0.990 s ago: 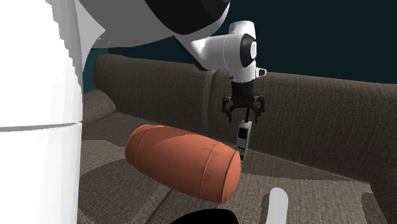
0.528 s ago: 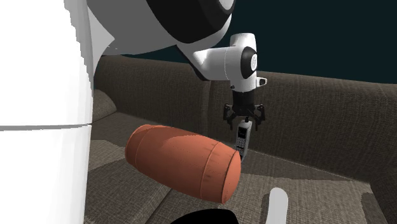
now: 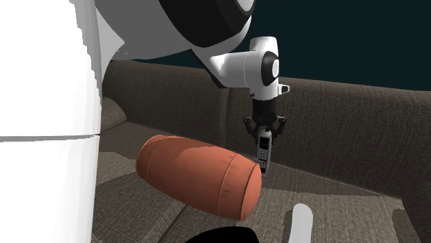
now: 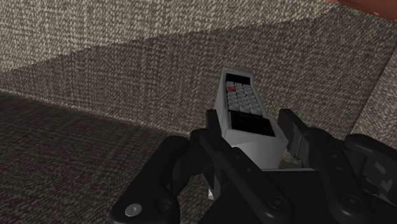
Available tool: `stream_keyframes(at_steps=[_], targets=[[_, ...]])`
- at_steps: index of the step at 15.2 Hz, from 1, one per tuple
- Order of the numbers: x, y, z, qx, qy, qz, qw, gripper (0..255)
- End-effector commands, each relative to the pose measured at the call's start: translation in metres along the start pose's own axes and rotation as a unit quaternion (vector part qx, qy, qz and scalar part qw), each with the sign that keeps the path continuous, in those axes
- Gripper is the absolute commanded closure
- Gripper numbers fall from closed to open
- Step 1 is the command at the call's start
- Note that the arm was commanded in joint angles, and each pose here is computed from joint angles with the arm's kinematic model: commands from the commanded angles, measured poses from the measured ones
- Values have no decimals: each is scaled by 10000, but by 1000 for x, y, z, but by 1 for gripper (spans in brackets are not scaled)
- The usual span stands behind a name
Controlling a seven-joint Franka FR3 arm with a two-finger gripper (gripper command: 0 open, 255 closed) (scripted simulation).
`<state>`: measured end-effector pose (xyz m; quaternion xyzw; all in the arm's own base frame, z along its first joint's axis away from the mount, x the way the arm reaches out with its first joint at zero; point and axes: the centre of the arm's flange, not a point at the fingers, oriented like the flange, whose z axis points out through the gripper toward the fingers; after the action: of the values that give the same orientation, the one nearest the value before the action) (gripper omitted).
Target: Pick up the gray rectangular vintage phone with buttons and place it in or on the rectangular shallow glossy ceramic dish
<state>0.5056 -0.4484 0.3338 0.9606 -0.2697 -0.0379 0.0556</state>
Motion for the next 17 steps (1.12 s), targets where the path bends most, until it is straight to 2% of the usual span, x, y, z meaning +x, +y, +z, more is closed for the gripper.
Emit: stream_keyframes(at_steps=[1,8,17], targets=[[0,0,0,-1,-3,1,10000,255],[0,0,0,-1,-2,1,10000,255],[-2,6,-47,-1,-2,1,10000,255]])
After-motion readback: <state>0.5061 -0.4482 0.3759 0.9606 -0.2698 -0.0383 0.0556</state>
